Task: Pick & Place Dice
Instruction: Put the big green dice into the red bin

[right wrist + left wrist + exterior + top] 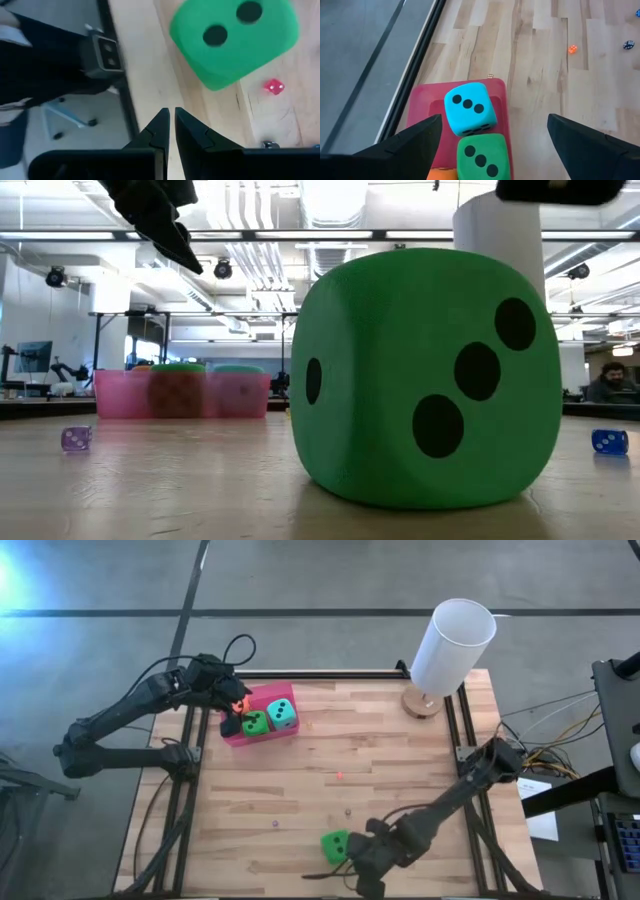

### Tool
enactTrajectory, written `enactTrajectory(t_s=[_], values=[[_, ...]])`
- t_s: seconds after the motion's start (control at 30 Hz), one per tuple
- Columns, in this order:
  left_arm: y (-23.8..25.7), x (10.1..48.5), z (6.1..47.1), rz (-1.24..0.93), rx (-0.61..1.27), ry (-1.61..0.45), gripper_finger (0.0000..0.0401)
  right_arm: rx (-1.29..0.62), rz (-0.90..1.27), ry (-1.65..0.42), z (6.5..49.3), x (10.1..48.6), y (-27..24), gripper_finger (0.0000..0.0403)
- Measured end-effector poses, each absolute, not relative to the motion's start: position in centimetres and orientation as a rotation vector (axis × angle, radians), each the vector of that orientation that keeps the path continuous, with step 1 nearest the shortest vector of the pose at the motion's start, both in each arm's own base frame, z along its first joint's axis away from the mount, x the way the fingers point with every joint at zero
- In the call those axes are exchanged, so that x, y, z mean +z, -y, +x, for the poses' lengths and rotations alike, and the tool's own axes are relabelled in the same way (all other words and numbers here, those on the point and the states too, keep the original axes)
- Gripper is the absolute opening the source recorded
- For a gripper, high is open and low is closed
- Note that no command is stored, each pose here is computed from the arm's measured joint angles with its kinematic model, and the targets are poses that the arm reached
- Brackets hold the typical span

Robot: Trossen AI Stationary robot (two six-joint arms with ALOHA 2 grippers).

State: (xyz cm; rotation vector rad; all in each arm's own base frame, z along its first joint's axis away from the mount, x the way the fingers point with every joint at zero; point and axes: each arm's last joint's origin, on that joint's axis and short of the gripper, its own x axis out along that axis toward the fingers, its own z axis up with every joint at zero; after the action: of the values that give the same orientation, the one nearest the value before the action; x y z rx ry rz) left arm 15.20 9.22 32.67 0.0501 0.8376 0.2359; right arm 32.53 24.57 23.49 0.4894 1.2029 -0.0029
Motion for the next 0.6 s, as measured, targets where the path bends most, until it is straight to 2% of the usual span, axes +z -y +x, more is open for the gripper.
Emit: enactTrajectory(t_s=[0.17, 0.43, 0.6], values=[[-9.2, 32.7, 15.2, 0.044, 0.239, -0.837, 0.0361, -0.017, 0.457, -1.238, 32.9, 21.5, -25.2, 0.0027], [-9.2, 32.7, 15.2, 0.034, 0.243, -0.835, 0.0359, 0.104, 0.348, -1.163, 34.6, 19.8, -25.7, 0.0027], [-9.2, 32.7, 15.2, 0.012, 0.252, -0.833, 0.0356, 0.048, 0.278, -1.167, 35.6, 17.7, -24.8, 0.0027]])
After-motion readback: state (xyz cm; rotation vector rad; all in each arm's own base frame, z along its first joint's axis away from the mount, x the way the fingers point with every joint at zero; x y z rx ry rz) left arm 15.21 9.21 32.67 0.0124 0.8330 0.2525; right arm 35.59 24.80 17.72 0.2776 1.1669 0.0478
